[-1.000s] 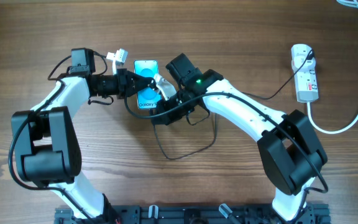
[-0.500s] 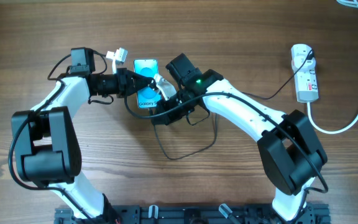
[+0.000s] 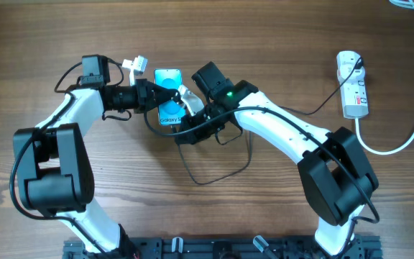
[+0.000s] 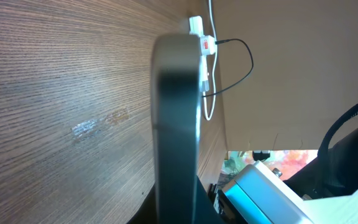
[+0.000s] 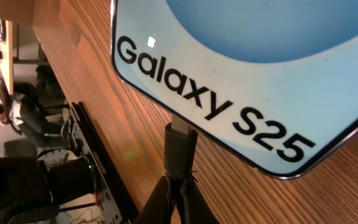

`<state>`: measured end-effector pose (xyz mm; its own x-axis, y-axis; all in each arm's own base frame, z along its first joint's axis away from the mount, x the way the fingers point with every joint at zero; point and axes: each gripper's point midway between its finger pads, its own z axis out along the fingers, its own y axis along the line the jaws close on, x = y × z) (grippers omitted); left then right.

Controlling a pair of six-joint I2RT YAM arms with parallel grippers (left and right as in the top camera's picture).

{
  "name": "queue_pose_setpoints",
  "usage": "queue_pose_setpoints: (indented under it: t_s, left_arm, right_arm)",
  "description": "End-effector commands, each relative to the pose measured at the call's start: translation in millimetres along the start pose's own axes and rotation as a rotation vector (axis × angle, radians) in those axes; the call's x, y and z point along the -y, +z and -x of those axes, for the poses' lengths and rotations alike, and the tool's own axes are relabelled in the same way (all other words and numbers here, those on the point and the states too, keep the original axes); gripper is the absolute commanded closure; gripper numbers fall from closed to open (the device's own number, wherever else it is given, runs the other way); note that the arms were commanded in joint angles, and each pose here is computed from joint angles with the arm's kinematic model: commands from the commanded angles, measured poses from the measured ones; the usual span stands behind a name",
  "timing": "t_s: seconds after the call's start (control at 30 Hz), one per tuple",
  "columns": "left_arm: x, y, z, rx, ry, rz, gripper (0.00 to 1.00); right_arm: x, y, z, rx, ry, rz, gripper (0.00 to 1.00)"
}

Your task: Plug charger to phone and switch on socket

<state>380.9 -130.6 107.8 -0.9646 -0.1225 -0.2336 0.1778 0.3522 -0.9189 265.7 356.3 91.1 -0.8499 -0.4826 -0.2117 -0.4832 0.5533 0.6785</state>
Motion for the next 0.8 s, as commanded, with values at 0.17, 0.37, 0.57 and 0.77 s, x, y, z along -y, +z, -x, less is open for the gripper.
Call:
queue_pose_setpoints:
  t_s: [0.17, 0.37, 0.57, 0.77]
  left_arm:
    - [1.1, 0.7, 0.6, -0.002, -0.005, -0.008, 0.96]
    - [1.1, 0.7, 0.7, -0.001, -0.021, -0.008, 0.96]
    - [1.5, 0.7, 3.7, 0.006, -0.112, -0.009, 0.96]
    - [1.6, 0.8, 3.9, 0.006, -0.130, -0.010, 0.96]
  right_arm:
    - [-2.9, -5.5, 9.0, 0.028, 0.023, -0.014, 0.96]
    - [-2.6, -5.5, 9.4, 0.030, 0.063, -0.016, 0.96]
    - [-2.4, -5.4, 8.0, 0.025, 0.072, -0.017, 0.96]
    - [-2.2, -5.5, 8.5, 0.027, 0.070, -0.017, 0.96]
